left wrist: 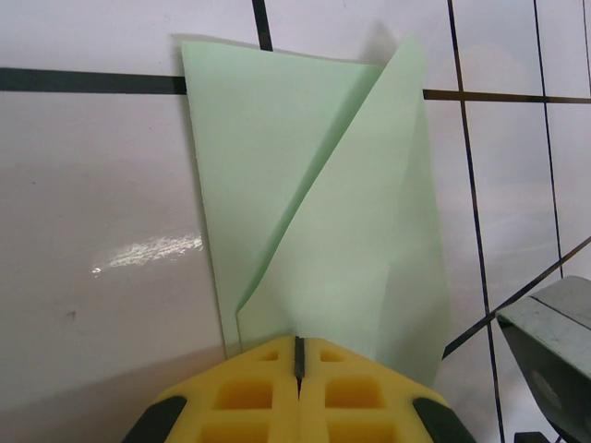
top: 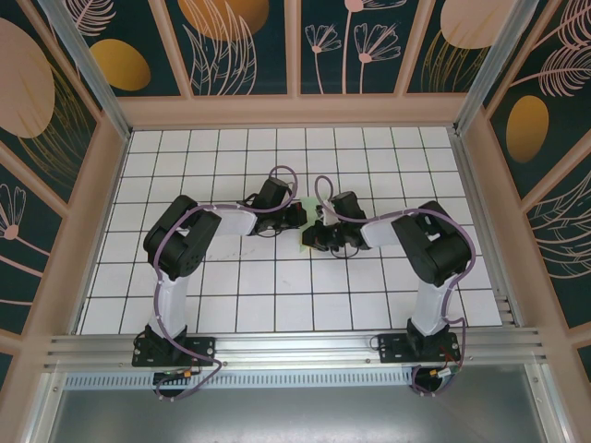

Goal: Fold a paper plane with a square sheet of paper (pick it up from the middle)
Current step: Fourth fold the wing at the center of the table.

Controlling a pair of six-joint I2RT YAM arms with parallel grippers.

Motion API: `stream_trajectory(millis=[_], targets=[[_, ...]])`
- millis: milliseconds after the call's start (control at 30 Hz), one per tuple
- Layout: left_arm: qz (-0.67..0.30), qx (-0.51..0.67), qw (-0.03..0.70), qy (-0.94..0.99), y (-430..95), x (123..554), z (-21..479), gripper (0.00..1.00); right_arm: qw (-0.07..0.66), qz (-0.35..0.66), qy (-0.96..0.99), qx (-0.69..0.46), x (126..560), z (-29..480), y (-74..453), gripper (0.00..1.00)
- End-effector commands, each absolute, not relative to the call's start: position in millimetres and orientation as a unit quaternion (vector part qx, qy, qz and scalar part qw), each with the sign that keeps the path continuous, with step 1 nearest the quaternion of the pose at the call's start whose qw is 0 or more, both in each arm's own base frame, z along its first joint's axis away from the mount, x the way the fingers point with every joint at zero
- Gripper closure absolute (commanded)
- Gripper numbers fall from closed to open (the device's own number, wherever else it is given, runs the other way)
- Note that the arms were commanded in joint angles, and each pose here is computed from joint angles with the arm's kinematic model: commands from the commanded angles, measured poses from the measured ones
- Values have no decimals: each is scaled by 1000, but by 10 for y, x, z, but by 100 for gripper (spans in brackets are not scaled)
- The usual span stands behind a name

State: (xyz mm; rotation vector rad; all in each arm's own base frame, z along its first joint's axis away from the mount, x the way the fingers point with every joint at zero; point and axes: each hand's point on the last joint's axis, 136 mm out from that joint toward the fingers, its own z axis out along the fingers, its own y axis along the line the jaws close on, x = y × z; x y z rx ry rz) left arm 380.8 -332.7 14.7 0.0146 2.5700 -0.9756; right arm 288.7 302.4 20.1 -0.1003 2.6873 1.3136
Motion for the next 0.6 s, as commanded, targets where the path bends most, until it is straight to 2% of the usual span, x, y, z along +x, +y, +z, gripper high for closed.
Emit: stream_trajectory(millis=[0, 267, 567], targets=[[-252, -28, 144, 957, -2898, 3560, -389, 100, 52, 374, 925, -38, 2740, -180, 2998, 89], [-251, -25, 145, 957, -2903, 3565, -383, 100, 137, 436, 889, -21, 3007, 502, 2998, 88], [-255, -22, 146, 956, -2918, 3580, -363, 100, 133, 436, 890, 1, 3118, 414, 2886, 88]])
